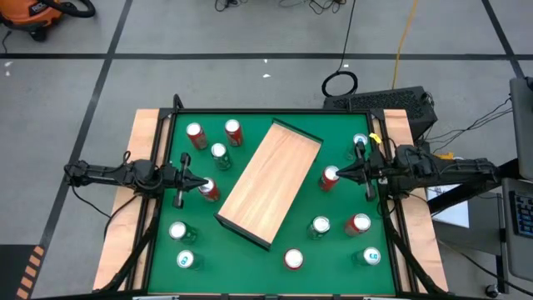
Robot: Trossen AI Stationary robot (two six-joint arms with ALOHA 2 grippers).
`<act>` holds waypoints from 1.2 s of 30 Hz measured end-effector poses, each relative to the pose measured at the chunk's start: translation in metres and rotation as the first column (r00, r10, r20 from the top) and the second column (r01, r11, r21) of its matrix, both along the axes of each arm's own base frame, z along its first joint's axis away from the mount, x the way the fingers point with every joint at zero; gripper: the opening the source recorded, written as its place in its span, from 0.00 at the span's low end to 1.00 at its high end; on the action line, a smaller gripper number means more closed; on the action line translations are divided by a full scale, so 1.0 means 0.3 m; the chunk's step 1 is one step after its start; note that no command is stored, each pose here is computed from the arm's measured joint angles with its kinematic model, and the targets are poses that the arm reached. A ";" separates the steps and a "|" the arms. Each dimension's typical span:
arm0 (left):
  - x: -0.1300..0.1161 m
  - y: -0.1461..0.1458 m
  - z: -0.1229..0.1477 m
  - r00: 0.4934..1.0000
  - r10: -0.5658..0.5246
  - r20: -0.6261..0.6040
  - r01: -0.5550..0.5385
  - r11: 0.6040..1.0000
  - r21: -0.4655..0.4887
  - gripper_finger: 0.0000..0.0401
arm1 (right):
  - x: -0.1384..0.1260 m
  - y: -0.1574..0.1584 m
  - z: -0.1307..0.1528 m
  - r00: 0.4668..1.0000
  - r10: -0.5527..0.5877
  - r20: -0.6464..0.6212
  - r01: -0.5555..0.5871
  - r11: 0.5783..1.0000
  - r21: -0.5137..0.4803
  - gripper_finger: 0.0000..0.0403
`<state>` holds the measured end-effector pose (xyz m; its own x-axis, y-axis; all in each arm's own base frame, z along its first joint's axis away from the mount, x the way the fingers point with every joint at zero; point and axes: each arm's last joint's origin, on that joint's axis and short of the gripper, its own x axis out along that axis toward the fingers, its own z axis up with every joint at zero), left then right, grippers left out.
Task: Sort soda cans
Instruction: Put the blue soda can on the shelf
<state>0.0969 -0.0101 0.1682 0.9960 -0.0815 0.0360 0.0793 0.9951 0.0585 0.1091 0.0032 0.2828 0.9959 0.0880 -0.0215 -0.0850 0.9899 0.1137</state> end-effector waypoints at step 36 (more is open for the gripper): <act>0.000 0.003 0.006 0.999 0.031 0.023 -0.032 0.998 0.048 0.00 | 0.126 -0.005 0.258 0.990 -0.056 -0.128 0.026 0.973 -0.229 0.00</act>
